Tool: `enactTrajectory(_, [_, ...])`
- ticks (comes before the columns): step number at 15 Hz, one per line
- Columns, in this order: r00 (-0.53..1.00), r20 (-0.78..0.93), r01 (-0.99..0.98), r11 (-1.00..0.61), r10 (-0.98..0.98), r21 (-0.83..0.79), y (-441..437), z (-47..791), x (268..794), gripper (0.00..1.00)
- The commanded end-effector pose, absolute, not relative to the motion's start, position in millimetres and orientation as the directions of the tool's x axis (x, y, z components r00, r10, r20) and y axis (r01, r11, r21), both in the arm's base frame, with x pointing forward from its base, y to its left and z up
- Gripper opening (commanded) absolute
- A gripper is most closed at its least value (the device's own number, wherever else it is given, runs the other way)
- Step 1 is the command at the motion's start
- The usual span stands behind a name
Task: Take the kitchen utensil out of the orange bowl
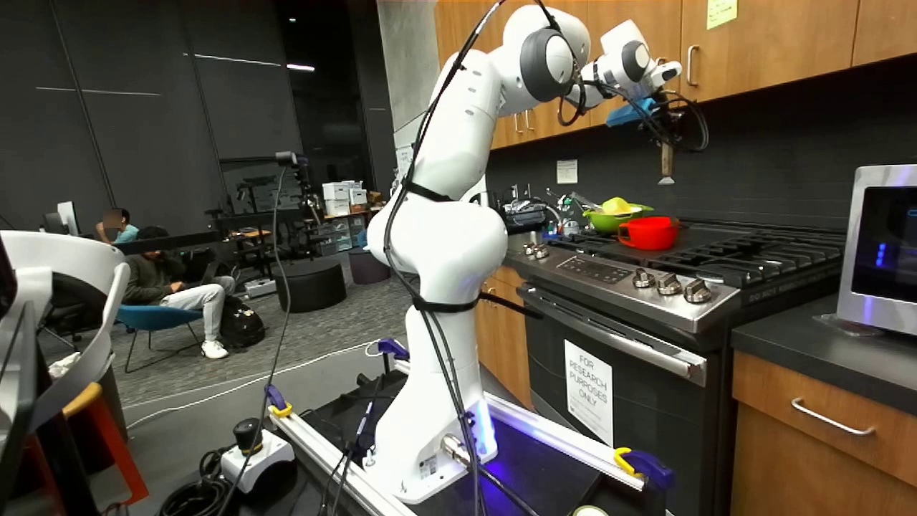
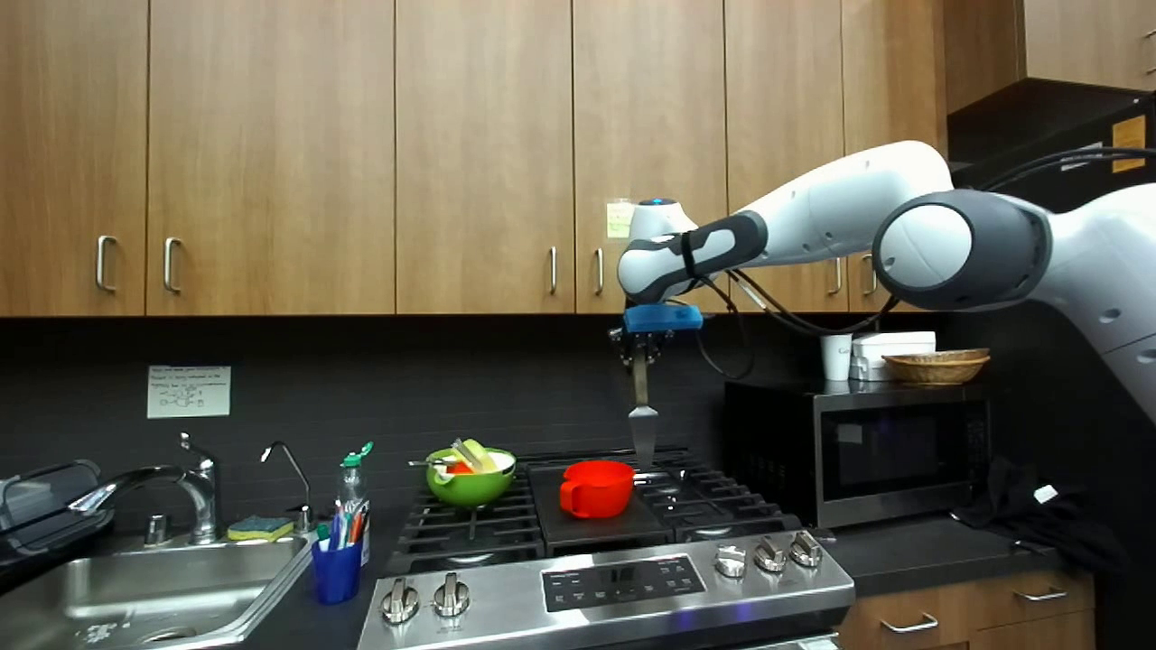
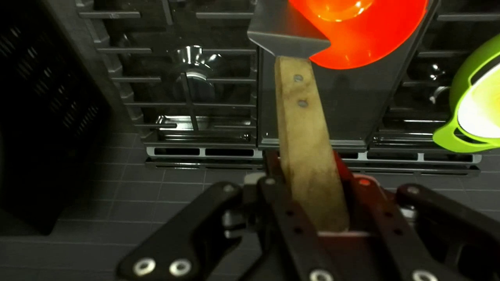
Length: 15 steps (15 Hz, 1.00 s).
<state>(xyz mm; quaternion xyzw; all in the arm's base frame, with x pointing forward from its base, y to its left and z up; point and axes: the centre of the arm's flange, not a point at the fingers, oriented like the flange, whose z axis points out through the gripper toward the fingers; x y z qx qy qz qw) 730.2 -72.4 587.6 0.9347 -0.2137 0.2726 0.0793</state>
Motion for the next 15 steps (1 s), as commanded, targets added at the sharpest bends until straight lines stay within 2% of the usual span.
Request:
enactTrajectory(1, [0.761,0.527,-0.453,-0.892,-0.377,0.016,-78.1,576.7,715.0,0.08])
enactTrajectory(15, [0.730,0.562,-0.468,-0.884,-0.388,-0.002,-101.0,552.1,713.3,0.08])
